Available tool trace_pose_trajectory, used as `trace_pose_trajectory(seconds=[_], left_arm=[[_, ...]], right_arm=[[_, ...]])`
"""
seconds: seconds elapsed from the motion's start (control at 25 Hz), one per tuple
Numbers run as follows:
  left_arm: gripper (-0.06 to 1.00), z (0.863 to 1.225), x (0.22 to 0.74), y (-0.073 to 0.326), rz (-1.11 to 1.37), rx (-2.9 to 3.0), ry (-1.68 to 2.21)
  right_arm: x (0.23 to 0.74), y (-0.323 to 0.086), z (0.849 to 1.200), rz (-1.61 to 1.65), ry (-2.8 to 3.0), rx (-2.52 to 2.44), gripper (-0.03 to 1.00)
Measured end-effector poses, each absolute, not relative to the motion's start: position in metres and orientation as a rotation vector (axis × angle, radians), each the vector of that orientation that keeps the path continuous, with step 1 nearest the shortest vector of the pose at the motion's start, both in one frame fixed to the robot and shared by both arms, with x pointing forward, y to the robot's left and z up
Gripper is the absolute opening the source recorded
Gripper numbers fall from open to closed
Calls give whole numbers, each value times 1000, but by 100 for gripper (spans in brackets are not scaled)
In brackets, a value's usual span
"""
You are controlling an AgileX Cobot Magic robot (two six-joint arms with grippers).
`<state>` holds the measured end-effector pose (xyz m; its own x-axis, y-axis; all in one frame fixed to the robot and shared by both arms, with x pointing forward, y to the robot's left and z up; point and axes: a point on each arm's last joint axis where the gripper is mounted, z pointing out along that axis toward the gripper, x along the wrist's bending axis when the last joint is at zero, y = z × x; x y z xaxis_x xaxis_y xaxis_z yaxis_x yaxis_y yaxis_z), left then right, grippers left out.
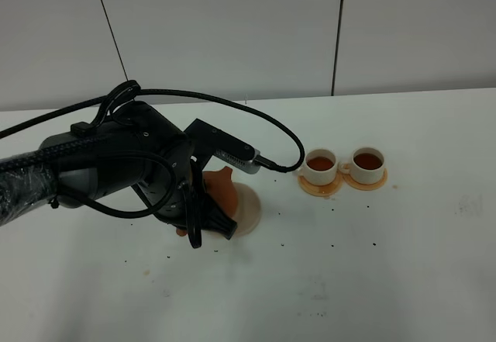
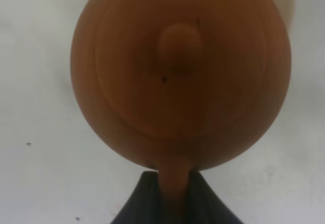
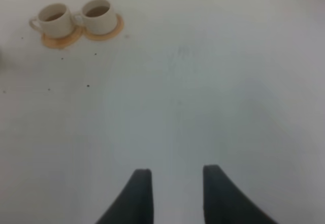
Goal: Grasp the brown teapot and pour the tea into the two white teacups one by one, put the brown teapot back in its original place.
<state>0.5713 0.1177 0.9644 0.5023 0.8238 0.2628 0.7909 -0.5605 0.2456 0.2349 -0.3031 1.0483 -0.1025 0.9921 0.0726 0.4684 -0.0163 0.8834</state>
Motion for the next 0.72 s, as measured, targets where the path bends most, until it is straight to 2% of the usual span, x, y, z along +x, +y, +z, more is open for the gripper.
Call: trace_pose_trajectory(seconds=[0.24, 0.72], left_arm=[[17, 964, 578, 117, 561, 2539, 1461], [17, 937, 590, 112, 501, 2472, 1498]], right_arm=[[235, -303, 1048, 1062, 1634, 1538, 24], [235, -303, 1048, 1062, 1634, 1538, 24]])
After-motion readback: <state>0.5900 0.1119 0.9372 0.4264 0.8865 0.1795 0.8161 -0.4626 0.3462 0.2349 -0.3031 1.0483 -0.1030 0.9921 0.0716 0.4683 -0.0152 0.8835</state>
